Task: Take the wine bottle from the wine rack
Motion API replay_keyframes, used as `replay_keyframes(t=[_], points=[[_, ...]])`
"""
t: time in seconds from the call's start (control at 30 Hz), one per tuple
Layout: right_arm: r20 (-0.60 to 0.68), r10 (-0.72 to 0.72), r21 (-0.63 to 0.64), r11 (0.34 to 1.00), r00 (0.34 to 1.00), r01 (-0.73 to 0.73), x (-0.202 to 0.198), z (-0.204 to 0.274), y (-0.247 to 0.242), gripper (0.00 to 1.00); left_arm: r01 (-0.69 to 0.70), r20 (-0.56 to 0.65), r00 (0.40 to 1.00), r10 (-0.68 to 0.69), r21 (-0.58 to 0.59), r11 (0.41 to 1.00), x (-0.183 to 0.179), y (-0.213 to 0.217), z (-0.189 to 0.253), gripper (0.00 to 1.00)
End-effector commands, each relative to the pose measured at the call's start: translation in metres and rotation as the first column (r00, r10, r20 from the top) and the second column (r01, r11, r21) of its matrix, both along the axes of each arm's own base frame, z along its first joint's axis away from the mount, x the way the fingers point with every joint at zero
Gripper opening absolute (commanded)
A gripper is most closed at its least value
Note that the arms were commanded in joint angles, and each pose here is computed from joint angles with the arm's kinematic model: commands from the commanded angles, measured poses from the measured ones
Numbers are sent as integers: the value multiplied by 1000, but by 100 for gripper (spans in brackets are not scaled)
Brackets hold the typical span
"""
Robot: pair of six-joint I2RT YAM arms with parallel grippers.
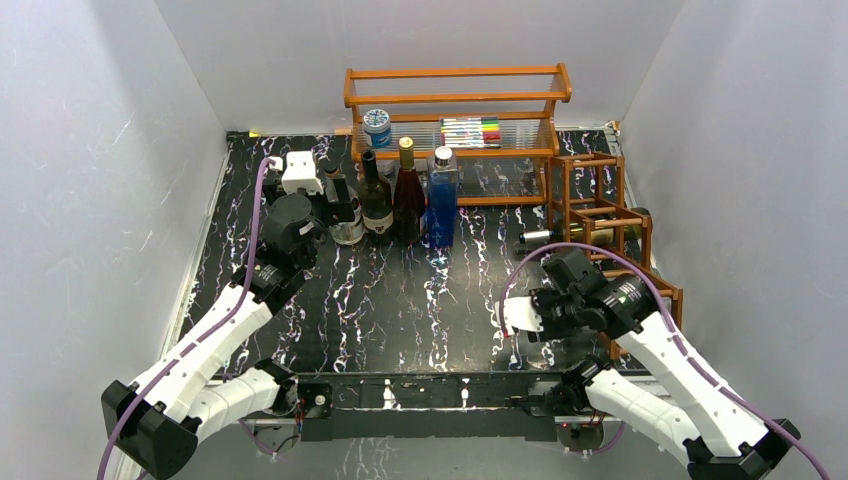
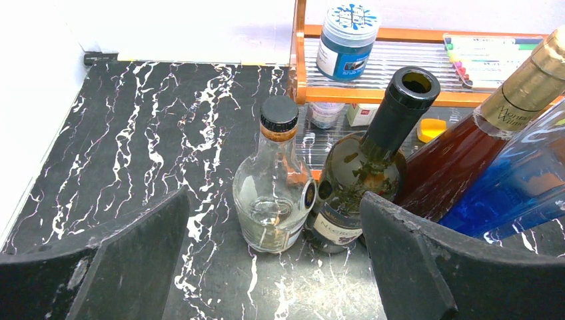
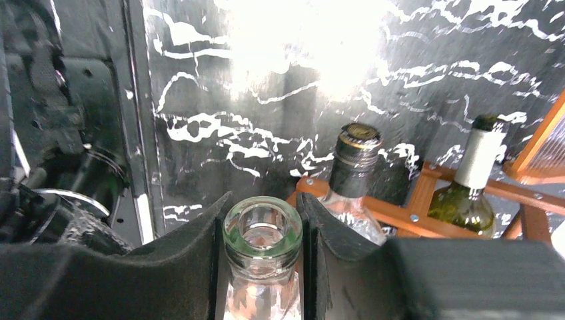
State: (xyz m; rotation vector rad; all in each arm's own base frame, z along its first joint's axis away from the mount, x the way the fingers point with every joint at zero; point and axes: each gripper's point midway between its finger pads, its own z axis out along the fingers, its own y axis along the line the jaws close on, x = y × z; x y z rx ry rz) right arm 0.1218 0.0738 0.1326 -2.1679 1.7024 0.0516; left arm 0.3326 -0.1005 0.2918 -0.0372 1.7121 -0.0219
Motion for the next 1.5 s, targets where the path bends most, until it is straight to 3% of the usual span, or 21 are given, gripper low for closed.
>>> replay_keyframes(t=[0.0,0.43,0.7,1.03,1.2,1.47], points=[[44,111,216,969,993,-118,5,41,47,0,-26,65,998,28,-30,999,-1,7,25,98],[45,248,416,876,968,-244,-12,91,87,0,-37,68,997,39,-29,999,-1,10,25,98],[76,255,545,799,964,-254,-22,129,102,0,-30,56,998,32,-25,999,1,8,21,98],[116,192,742,635,975,-214,-31,193,123,0,-24,41,999,25,-23,999,4,5,17,98],[85,116,811,569,990,-136,-25,224,129,0,-24,38,999,25,-22,999,4,4,16,98],[0,12,917,398,1000,-4,-3,270,150,0,-26,40,999,27,-23,999,4,5,17,98]])
